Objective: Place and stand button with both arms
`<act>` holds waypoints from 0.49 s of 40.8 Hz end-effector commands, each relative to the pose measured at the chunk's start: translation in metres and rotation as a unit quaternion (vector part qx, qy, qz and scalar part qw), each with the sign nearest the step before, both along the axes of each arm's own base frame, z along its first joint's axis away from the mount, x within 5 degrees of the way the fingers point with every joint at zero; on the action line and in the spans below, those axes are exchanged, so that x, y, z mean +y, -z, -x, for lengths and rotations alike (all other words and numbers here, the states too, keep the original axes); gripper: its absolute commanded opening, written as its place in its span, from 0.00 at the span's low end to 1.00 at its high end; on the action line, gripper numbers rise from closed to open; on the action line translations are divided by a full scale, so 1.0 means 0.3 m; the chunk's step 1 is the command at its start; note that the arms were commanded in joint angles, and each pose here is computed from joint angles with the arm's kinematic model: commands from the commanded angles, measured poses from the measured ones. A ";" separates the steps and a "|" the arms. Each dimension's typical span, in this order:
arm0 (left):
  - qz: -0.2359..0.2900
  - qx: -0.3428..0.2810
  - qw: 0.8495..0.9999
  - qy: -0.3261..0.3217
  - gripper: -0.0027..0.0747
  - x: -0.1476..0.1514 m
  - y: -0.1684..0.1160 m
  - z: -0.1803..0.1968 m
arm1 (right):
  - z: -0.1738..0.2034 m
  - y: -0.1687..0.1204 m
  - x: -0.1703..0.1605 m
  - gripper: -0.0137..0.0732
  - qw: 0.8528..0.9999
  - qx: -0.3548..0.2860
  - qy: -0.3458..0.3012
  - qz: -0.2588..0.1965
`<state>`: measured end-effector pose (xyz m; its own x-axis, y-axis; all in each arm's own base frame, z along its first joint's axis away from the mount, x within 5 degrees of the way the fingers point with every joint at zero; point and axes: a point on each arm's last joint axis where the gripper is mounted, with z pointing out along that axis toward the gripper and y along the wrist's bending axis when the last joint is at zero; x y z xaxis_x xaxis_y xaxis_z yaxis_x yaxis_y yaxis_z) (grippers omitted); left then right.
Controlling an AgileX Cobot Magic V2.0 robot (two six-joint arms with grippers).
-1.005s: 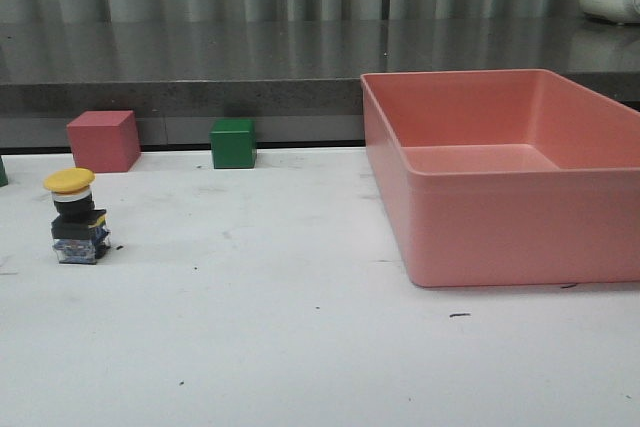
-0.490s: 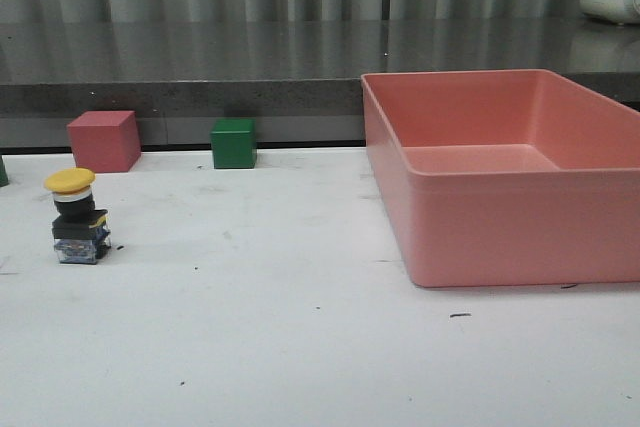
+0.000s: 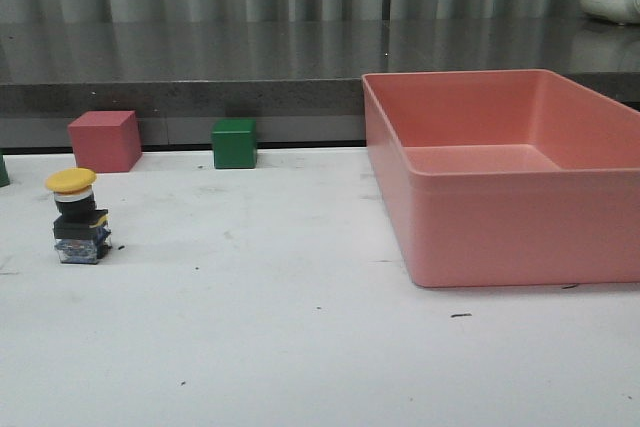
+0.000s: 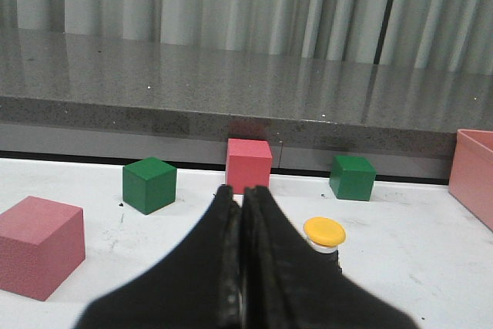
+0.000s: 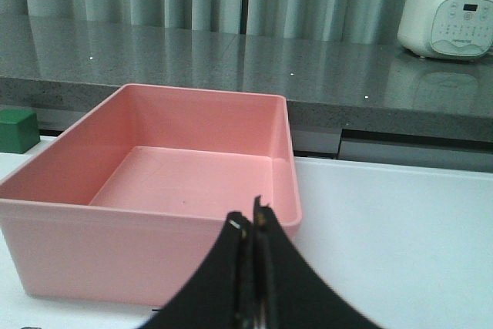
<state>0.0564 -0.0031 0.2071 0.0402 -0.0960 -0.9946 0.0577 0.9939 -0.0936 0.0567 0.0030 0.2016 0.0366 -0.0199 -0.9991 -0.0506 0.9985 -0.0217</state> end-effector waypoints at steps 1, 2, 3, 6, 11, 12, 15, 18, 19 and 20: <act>0.006 -0.044 0.999 0.002 0.01 0.000 -0.012 0.006 | 0.008 -0.035 -0.001 0.09 0.998 -0.058 0.001 -0.004; 0.006 -0.044 0.999 0.002 0.01 0.000 -0.012 0.006 | 0.008 -0.035 -0.001 0.09 0.998 -0.058 0.001 -0.004; 0.006 -0.044 0.999 0.002 0.01 0.000 -0.012 0.006 | 0.008 -0.035 -0.001 0.09 0.998 -0.058 0.001 -0.004; 0.006 -0.044 0.999 0.002 0.01 0.000 -0.012 0.006 | 0.008 -0.035 -0.003 0.09 0.998 -0.058 0.006 -0.004; 0.006 -0.044 0.999 0.002 0.01 0.000 -0.012 0.006 | 0.008 -0.035 -0.004 0.09 0.998 -0.058 0.009 -0.004; 0.006 -0.044 0.999 0.002 0.01 0.000 -0.012 0.006 | 0.008 -0.035 -0.004 0.09 0.998 -0.058 0.009 -0.004; 0.006 -0.044 0.999 0.002 0.01 0.000 -0.012 0.006 | 0.008 -0.035 -0.004 0.09 0.998 -0.058 0.009 -0.004; 0.006 -0.044 0.999 0.002 0.01 0.000 -0.012 0.006 | 0.008 -0.035 -0.004 0.09 0.998 -0.058 0.008 -0.004; 0.006 -0.044 0.999 0.002 0.01 0.000 -0.012 0.006 | 0.008 -0.035 -0.004 0.09 0.998 -0.058 0.008 -0.004; 0.006 -0.044 0.999 0.002 0.01 0.000 -0.012 0.006 | 0.008 -0.035 -0.004 0.09 0.998 -0.058 0.008 -0.004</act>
